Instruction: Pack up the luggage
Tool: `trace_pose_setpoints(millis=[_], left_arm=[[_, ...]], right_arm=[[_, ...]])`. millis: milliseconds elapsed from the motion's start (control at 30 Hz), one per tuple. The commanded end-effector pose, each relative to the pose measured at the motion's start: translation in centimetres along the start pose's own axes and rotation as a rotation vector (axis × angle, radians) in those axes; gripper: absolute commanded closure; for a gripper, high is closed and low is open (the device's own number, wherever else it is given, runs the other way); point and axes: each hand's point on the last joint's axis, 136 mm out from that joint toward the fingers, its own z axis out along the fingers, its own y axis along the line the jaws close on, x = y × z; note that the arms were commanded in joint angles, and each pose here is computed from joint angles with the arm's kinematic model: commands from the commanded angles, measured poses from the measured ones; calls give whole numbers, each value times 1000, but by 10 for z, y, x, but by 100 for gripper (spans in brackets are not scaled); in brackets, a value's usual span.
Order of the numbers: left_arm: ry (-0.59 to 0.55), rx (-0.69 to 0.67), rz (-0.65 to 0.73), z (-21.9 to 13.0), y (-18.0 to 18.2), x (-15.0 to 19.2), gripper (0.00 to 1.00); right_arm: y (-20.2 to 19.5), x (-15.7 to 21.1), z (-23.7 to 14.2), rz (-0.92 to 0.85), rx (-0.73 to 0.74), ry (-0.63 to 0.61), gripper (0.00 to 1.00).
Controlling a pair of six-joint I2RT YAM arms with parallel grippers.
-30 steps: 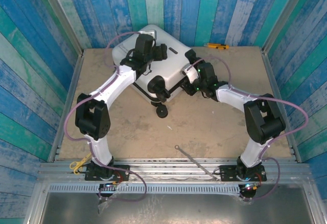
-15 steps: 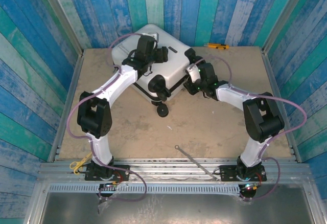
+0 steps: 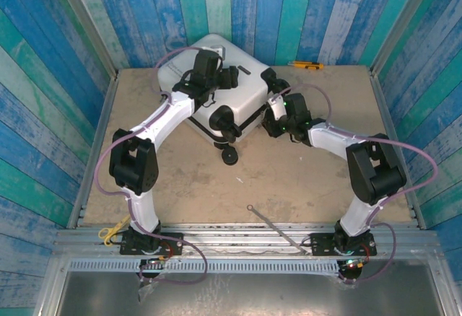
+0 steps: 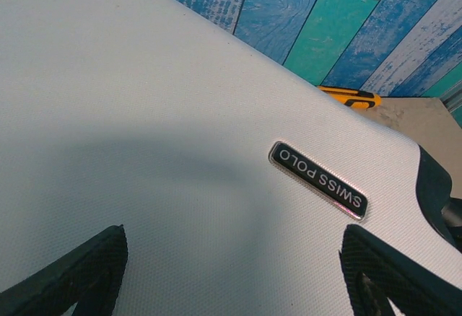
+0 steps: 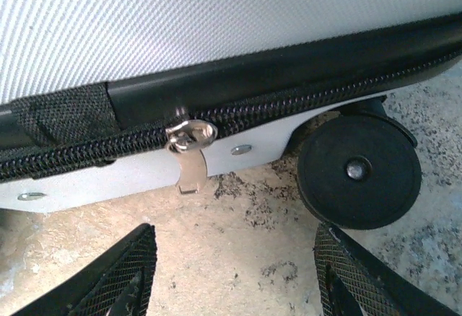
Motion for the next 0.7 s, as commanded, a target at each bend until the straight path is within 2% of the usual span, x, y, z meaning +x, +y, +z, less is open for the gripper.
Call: trace_pose_setpoints(millis=[0,200,367,467,667], left_arm=[[28,7,4,11,0,8,20],[38,6,8,12,1,11,20],[47,6,8,14,1,14,21],[49,5,8,14,2,15,21],[60,3,10,15,3,20,22]], right_arm=[[3,-12,10,3,-23,-30,40],[7,-18,23,-6,-28,-32,41],[7,-25,27,-9,3,-55,46],[5,-29,27,-10,34,-72,53],[-1,-35,25,-11,88,-90,75]])
